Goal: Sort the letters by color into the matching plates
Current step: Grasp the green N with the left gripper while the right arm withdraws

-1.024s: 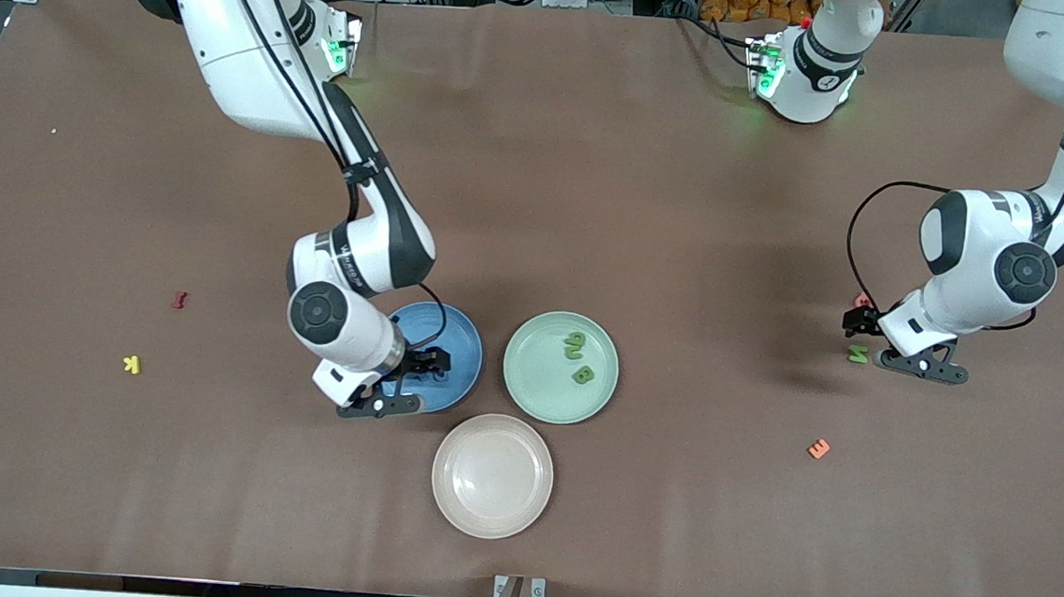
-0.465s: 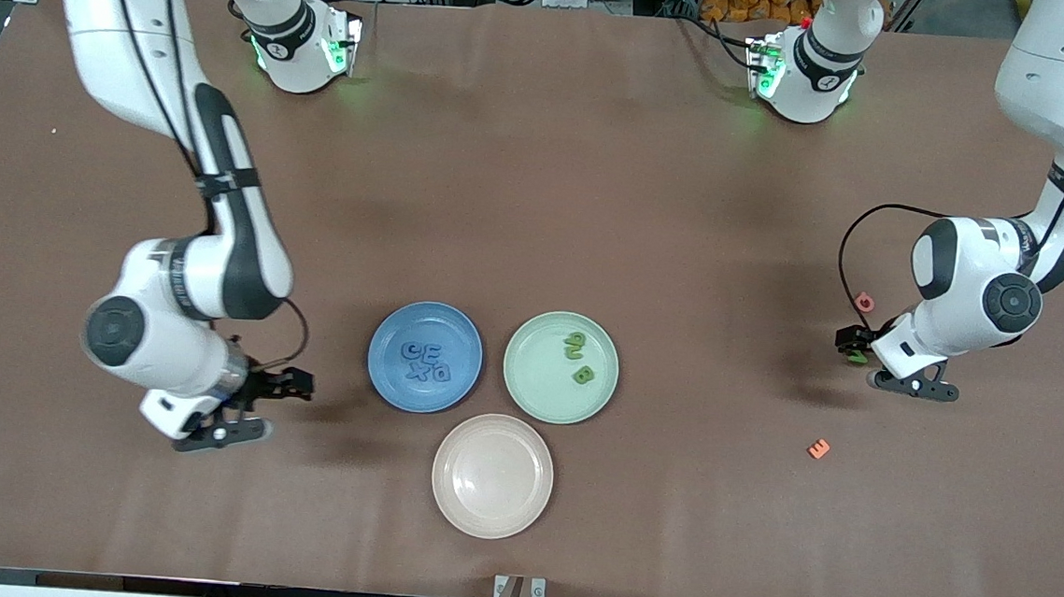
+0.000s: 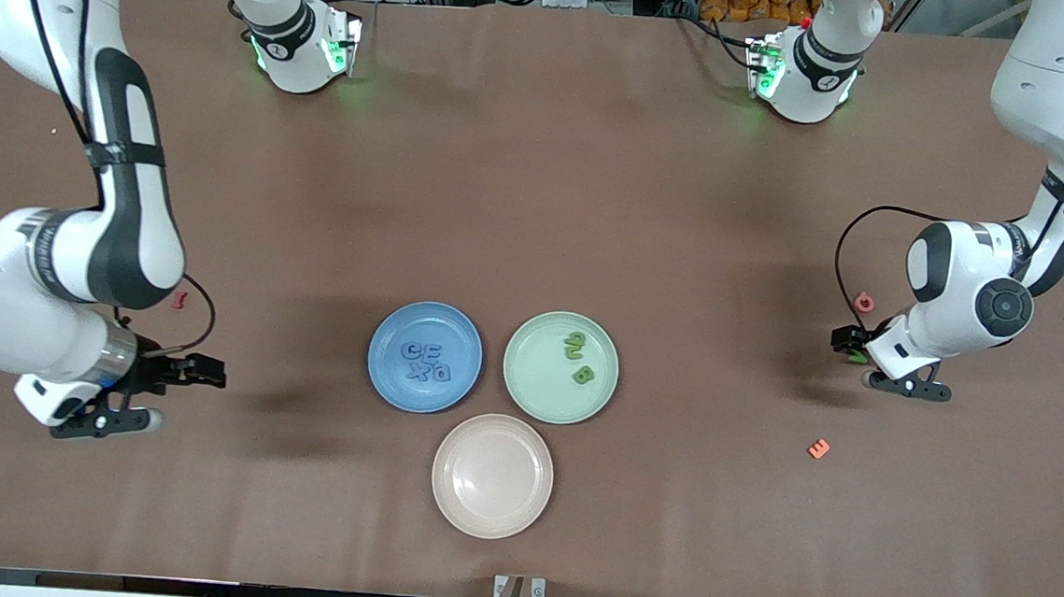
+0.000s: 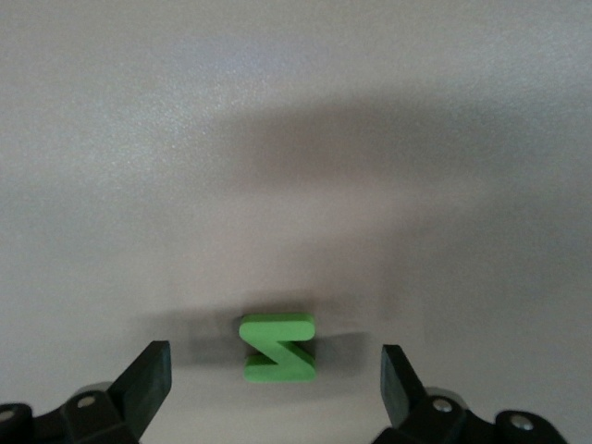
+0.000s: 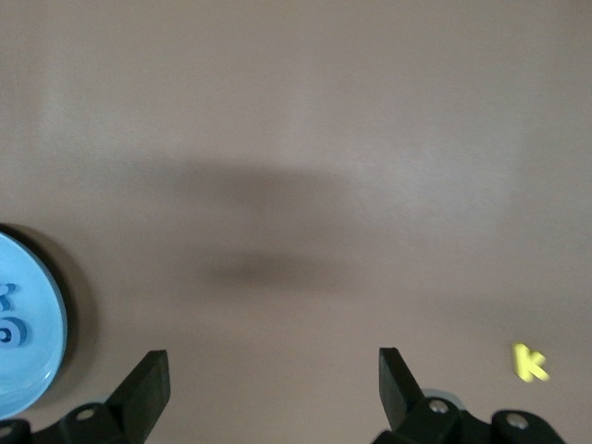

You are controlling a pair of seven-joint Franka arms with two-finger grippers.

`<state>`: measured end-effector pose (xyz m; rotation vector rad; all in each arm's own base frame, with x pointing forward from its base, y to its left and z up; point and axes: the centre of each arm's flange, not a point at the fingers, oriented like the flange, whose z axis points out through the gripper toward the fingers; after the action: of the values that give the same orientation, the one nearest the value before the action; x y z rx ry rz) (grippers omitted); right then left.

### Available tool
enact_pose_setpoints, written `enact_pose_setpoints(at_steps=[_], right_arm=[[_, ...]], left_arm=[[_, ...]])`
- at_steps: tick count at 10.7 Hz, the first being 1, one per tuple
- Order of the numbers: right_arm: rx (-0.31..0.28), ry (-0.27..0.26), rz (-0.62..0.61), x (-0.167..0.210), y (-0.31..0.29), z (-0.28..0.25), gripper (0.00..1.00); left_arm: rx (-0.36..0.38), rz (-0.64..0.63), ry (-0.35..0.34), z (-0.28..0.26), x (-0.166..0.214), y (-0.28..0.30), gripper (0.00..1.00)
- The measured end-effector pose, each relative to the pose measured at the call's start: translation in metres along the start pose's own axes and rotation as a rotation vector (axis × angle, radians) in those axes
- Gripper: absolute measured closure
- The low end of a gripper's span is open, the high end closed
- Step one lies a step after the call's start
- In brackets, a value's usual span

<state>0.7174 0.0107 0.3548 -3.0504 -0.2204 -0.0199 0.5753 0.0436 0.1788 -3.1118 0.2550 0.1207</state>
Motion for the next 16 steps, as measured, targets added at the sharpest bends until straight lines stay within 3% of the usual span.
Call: enact_pose_setpoints(at_steps=[5, 6, 9, 11, 16], right_arm=[[-0.005, -0.112, 0.008, -0.054, 0.01, -0.121, 0.0], [0.002, -0.124, 0.006, -0.067, 0.007, -0.147, 0.0], [0.009, -0.134, 0.08, -0.098, -0.018, -0.205, 0.0], [-0.022, -0.126, 0.128, -0.114, -0.042, -0.235, 0.0], [-0.06, -0.118, 0.222, -0.144, -0.047, -0.276, 0.0]], left_arm=[[-0.002, 0.001, 0.013, 0.011, -0.002, 0.002, 0.0], [-0.002, 0.001, 0.015, 0.011, -0.002, 0.001, 0.05], [0.002, -0.016, 0.03, 0.003, -0.002, -0.008, 0.48], [0.0, -0.022, 0.033, 0.001, -0.002, -0.007, 0.65], [-0.004, -0.091, 0.063, -0.008, 0.008, 0.003, 0.65]])
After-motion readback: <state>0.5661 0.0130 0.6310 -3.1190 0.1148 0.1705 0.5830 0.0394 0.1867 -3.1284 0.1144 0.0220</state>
